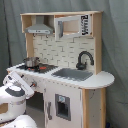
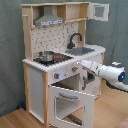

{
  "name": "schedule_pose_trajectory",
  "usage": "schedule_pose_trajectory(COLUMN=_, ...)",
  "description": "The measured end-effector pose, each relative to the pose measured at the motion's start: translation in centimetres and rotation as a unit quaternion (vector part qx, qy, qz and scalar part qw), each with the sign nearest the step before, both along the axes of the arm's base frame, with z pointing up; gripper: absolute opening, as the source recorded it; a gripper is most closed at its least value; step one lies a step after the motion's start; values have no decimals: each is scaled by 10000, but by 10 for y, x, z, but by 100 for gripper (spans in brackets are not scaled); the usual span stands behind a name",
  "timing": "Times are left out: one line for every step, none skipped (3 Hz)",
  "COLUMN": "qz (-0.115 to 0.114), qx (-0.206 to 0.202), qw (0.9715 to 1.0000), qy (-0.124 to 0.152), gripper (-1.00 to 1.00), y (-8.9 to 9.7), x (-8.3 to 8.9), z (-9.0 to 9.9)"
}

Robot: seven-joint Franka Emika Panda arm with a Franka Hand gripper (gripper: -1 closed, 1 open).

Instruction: Play with the kitchen

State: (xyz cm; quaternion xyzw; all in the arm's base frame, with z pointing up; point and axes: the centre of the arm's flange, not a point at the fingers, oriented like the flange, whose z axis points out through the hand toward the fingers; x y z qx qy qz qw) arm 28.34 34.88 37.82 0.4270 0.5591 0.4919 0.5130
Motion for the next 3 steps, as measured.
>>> schedule_pose_trajectory(qz=-59, qx=278, qw=9996, qy=21, gripper=100, y=0, x=9, z=-8)
schedule_pose_trajectory(qz=-76, qx=569, qw=9983, qy=49, gripper=100, y=4, x=16, z=-18)
schedule_pose_trajectory(qz=-161, qx=826, qw=9964, qy=88, gripper=100, y=2, x=25, z=-29)
